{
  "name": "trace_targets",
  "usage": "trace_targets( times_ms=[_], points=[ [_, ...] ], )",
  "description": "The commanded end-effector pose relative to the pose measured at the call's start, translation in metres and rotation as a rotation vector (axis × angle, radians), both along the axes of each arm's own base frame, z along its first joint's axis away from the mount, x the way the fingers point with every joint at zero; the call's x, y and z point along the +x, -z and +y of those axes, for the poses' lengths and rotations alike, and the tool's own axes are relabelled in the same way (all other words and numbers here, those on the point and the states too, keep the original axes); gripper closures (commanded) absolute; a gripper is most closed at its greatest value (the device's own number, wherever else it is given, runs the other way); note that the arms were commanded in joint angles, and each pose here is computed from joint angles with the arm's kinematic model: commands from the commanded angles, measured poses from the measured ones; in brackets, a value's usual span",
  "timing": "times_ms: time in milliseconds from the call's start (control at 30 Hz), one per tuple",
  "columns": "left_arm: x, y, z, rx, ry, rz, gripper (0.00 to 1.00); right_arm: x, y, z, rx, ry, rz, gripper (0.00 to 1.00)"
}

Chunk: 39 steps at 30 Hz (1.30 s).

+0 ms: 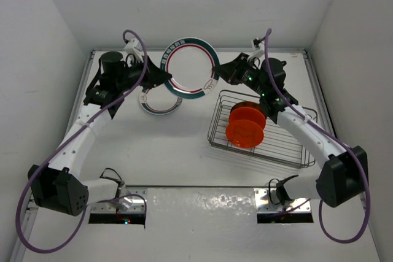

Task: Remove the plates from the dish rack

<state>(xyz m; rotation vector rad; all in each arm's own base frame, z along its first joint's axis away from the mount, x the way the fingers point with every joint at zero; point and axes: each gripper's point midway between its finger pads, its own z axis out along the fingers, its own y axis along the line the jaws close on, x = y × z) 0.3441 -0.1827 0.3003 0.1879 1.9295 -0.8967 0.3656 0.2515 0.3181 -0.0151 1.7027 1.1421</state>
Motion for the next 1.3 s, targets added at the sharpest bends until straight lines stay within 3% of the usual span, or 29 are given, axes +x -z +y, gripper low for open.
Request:
trace_targets(
  times_ms=[0, 33, 100, 133, 300, 467, 600, 800, 933, 1000, 1033, 1267],
  points=[
    [0.001, -0.016, -0.016, -0.083, 0.086, -0.049, 1.0, -0.005, -0.038, 0.016, 0.124, -0.079, -0.09, 1.0],
    [0.004, -0.015, -0.015, -0.095, 0.068, -0.039, 1.0, -0.005, -0.031, 0.016, 0.106, -0.079, -0.079, 1.0],
    [0.018, -0.01, -0.005, -0.103, -0.04, -0.009, 1.0, -0.001, -0.011, 0.011, 0.016, -0.055, -0.042, 0.57],
    [0.022, -0.001, 0.002, -0.1, -0.091, 0.024, 1.0, 0.002, -0.002, 0.005, -0.037, -0.025, -0.023, 0.02],
    [0.048, 0.064, 0.082, -0.083, -0.532, 0.27, 1.0, 0.007, 0.046, -0.085, -0.506, 0.332, 0.097, 0.01],
    [0.061, 0.108, 0.11, -0.092, -0.621, 0.377, 1.0, -0.024, 0.047, -0.125, -0.714, 0.372, 0.074, 0.01],
    [0.077, 0.159, 0.114, -0.065, -0.624, 0.499, 0.98, -0.049, 0.043, -0.144, -0.793, 0.37, 0.056, 0.01],
    [0.078, 0.197, 0.112, -0.045, -0.617, 0.609, 0.66, -0.077, 0.045, -0.159, -0.94, 0.284, 0.048, 0.01],
    [0.072, 0.198, 0.115, -0.022, -0.627, 0.617, 0.27, -0.097, 0.063, -0.144, -1.042, 0.036, 0.0, 0.01],
    [0.067, 0.196, 0.115, 0.016, -0.621, 0.613, 0.17, -0.11, 0.078, -0.139, -1.062, -0.068, 0.027, 0.01],
    [0.066, 0.196, 0.115, 0.041, -0.619, 0.606, 0.01, -0.114, 0.084, -0.138, -1.073, -0.102, 0.035, 0.01],
    [0.06, 0.188, 0.087, 0.188, -0.518, 0.621, 0.0, -0.133, 0.132, -0.143, -1.192, -0.28, 0.054, 0.01]
  ],
)
